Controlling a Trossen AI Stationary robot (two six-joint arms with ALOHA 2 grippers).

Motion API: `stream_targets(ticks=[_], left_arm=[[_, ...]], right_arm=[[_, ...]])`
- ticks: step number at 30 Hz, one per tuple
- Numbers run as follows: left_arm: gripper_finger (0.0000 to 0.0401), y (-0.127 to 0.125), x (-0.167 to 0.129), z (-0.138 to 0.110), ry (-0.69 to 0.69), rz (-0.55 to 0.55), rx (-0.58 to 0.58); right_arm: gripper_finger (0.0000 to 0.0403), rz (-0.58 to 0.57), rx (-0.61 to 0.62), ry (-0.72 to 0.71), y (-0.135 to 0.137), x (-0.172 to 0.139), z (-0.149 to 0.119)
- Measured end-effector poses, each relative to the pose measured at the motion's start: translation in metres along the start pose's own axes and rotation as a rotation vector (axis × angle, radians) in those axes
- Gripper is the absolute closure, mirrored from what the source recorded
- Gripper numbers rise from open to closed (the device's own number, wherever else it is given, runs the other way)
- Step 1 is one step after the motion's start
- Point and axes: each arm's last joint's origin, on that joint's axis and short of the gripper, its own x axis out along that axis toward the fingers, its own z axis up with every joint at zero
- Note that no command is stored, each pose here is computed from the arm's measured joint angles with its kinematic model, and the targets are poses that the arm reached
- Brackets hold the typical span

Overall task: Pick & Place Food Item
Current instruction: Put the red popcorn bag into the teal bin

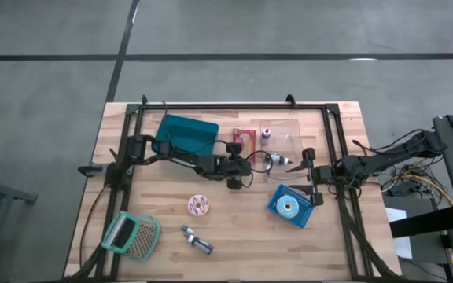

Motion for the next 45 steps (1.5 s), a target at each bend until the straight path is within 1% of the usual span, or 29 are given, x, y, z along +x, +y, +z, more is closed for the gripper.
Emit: stream_targets(ticks=[3,8,13,16,20,23,26,34,41,45], left_arm=[[0.0395,0.001,0.000,0.000,0.007,0.024,0.006],[0.0399,0.000,-0.006,0.003,0.014,0.080,0.033],[0.0400,-0.002,-0.023,0.007,0.044,0.185,0.117],[0.0400,0.000,-0.037,0.014,0.034,0.253,0.139],[0.0400,0.009,-0.053,0.020,0.012,0.277,0.143],[0.0401,0.023,-0.065,0.023,0.003,0.292,0.132],[0.0401,0.041,-0.078,0.026,-0.019,0.316,0.095],[0.0401,0.085,-0.111,0.027,-0.064,0.371,0.038],[0.0401,0.113,-0.130,0.025,-0.080,0.407,0.008],[0.0401,0.123,-0.141,0.022,-0.075,0.429,-0.007]], right_arm=[[0.0184,0.000,0.000,0.000,0.000,0.000,0.000],[0.0184,0.000,0.000,0.000,0.000,0.000,0.000],[0.0184,0.000,0.000,0.000,0.000,0.000,0.000],[0.0184,0.000,0.000,0.000,0.000,0.000,0.000],[0.0184,0.000,0.000,-0.001,0.000,0.000,0.000],[0.0184,0.000,0.000,-0.002,0.000,0.000,0.000],[0.0184,0.000,0.000,-0.003,0.000,0.000,0.000],[0.0184,0.000,0.000,-0.002,0.000,0.000,0.000],[0.0184,0.001,0.000,0.002,0.000,0.000,0.000],[0.0184,0.001,0.000,0.002,0.000,0.000,0.000]])
